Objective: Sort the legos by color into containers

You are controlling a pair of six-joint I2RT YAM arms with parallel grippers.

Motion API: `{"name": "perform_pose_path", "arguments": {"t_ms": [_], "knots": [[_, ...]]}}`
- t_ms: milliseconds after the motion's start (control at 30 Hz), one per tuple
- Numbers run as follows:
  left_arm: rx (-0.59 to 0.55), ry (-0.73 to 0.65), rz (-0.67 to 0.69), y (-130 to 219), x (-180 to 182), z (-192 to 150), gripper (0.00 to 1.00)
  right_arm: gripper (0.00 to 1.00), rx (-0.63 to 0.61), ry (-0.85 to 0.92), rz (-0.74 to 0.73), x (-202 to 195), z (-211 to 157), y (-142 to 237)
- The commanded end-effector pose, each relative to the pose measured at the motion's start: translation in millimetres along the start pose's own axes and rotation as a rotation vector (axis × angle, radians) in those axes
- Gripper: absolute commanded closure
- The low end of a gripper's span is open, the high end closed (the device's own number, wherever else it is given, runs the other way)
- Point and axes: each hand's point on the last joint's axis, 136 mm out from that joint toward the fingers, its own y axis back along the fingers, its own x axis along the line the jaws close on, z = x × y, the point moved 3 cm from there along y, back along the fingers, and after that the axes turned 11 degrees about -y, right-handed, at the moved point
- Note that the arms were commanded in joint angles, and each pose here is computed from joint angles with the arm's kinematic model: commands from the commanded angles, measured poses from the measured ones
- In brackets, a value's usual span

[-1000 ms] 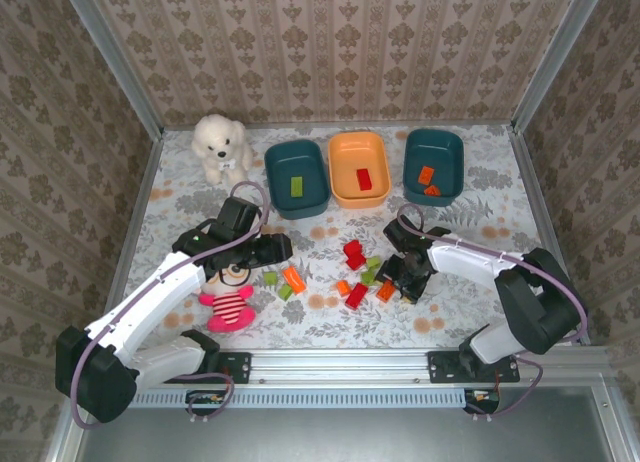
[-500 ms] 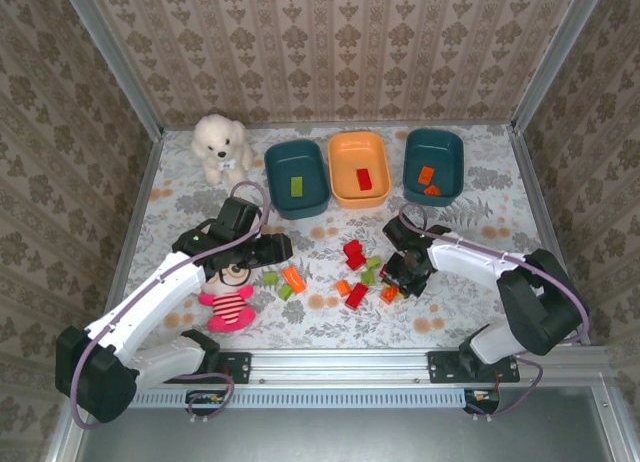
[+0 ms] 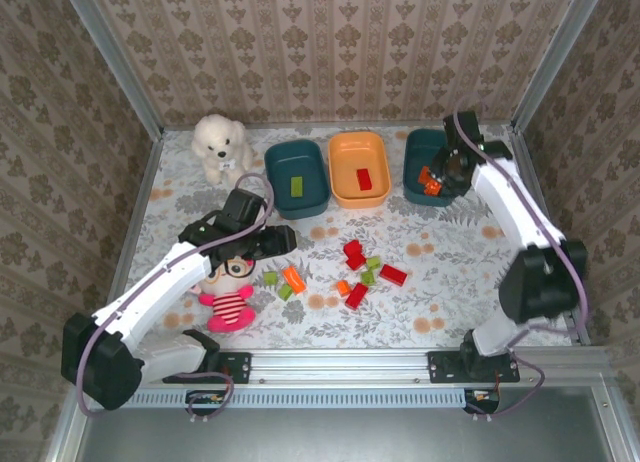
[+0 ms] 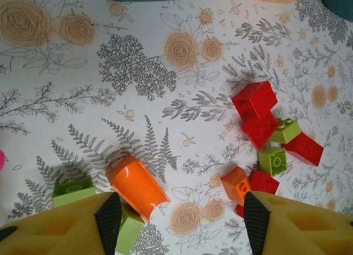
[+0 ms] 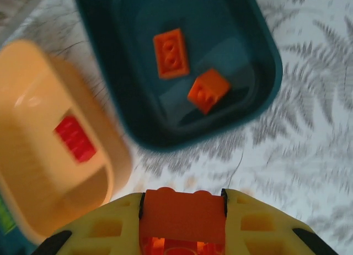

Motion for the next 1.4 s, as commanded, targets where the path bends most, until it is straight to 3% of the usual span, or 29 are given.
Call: {"name": "perform_pose_path", "arguments": {"t_ms": [0,233,533,633,733,900,1100,1233,1367], "knots": [[-0.057,-0.009,0.005,9,-7,16,0.37,0.83,-0.012,0.089,-0.125,-6,24,-39],[-0.085,0.025,0.034,14,-1,14,0.37,0.83,0.013,0.082,-0.221,-2,60,-107],[-0.065,0.053,0.069,15,5,7,0.37,0.77,0.103,0.082,-0.279,0,64,-158],[-0.052,0.062,0.078,13,6,3,0.37,0.68,0.106,0.076,-0.272,1,63,-161],[-0.044,0.069,0.085,13,7,1,0.37,0.52,0.114,0.077,-0.261,3,62,-160],[-0.012,0.088,0.11,13,12,-8,0.37,0.37,0.06,0.101,-0.167,28,74,-127],[0.022,0.141,0.146,12,19,-22,0.38,0.38,-0.05,0.179,0.007,76,73,-53],[0.088,0.23,0.24,8,36,-41,0.41,0.38,-0.068,0.259,0.176,105,33,-9],[0.136,0.36,0.296,-5,45,-55,0.44,0.39,0.004,0.383,0.286,115,-38,20]]}}
